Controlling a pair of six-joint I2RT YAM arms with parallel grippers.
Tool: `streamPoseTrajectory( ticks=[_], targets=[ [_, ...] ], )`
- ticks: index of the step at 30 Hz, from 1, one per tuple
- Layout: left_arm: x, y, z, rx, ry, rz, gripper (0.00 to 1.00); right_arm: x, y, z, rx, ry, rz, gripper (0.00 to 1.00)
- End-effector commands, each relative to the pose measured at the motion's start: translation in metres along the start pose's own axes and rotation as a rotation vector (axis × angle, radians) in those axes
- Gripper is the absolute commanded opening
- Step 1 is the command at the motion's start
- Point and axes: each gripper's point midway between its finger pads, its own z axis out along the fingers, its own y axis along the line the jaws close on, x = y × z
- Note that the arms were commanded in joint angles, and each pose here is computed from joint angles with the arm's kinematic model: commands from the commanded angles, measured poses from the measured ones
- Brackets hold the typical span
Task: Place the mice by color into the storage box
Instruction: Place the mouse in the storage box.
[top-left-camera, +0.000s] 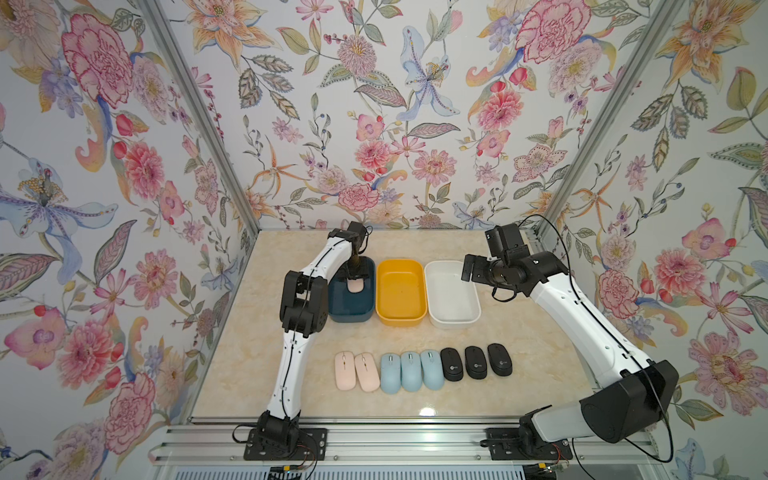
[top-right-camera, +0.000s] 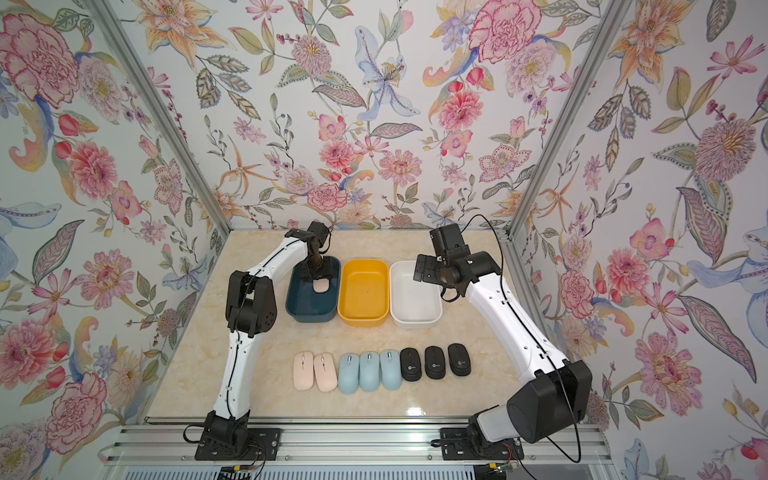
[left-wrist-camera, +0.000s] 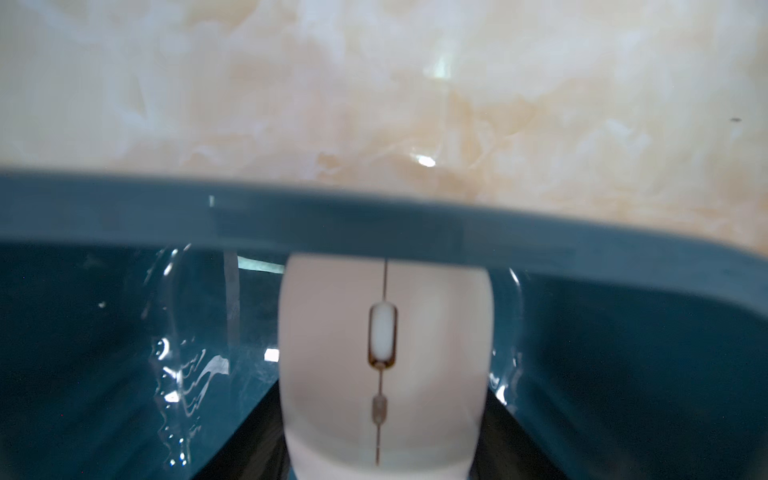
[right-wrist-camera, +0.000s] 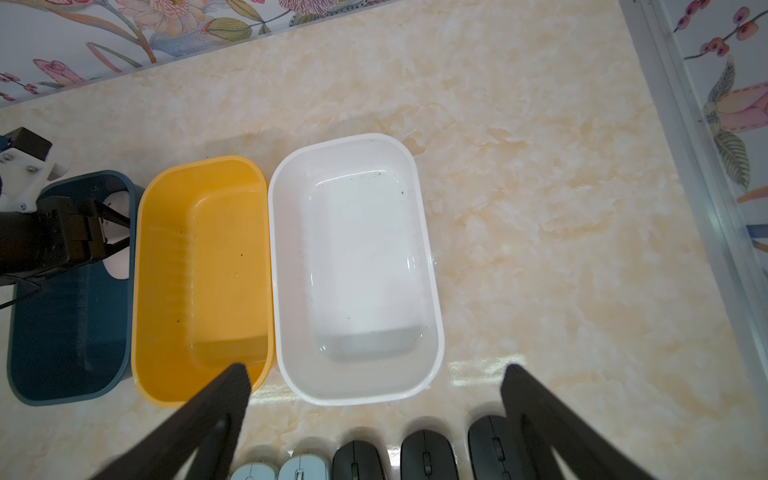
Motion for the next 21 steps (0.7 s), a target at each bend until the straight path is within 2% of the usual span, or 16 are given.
streamPoseTrajectory(
  ticks=[1,8,14,19,21],
  targets=[
    [-0.01,0.007,0.005,-0.021,-0.018,0.001,0.6,0.002,-0.007,-0.008,0.015,-0.014,0.012,0.98],
    [-0.007,0.011,0.009,-0.035,-0.005,0.01,0.7,0.005,-0.009,-0.012,0.011,-0.017,0.018,0.99],
    [-0.008,0.011,-0.001,-0.036,-0.02,0.021,0.74,0.006,-0.008,-0.013,0.002,-0.019,0.025,0.99],
    [-0.011,0.009,-0.04,-0.016,-0.069,0.03,0.75,0.0,-0.007,-0.02,-0.01,-0.044,0.025,0.99],
    [-0.009,0.007,-0.063,-0.003,-0.093,0.042,0.8,-0.002,-0.006,-0.021,-0.014,-0.052,0.021,0.99]
  ],
)
